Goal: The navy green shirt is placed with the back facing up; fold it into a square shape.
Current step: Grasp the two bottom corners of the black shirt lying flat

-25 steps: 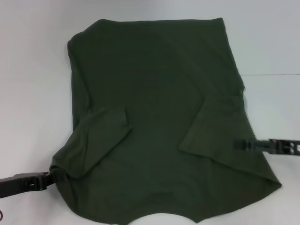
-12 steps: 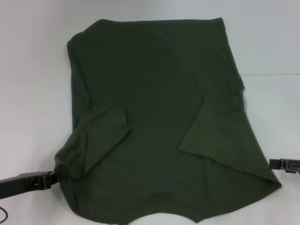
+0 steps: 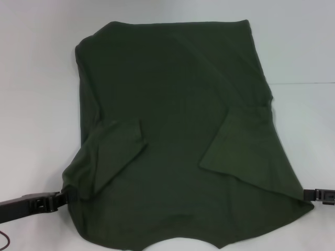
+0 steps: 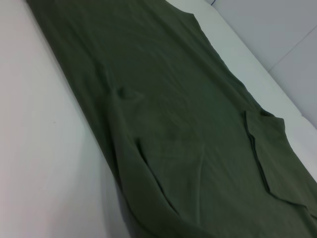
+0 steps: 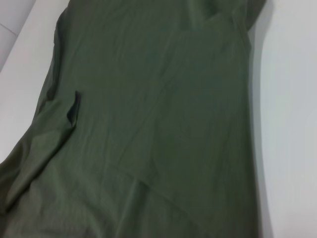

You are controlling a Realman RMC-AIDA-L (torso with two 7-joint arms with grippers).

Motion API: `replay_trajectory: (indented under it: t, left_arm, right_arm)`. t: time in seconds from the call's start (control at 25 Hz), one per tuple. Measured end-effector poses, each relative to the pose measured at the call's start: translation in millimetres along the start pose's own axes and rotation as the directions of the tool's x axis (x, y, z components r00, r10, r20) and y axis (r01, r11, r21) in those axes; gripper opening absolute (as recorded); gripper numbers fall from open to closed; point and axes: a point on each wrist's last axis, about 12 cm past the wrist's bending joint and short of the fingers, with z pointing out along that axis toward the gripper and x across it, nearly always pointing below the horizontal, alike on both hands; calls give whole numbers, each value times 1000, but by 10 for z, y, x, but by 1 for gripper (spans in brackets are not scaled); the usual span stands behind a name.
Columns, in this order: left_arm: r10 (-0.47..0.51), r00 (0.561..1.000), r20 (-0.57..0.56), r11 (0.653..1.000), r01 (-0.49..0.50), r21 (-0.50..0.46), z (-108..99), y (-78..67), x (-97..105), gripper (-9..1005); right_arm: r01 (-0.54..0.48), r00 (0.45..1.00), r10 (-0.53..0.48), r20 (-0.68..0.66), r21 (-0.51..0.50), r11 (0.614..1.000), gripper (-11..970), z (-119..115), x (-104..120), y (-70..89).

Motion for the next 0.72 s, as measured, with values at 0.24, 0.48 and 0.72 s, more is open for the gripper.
replay_trajectory:
  t: [0.24,0.48,0.72]
  left_arm:
    - [-2,1000,0,1000,2,-1,-5,3,8,21]
    - [3,1000,3,1000,-3,-3,-11,7,10,23]
    - [1,1000,4,1000,-1,-4,-16,11,15,22]
  right_arm:
    - [1,1000,-1,-11,-12,1000,925,55,21,24]
    - [2,1000,-2,-14,-21,1000,916,99,28,53]
    - [6,1000,-7,-17,-32,999,900,130,18,83]
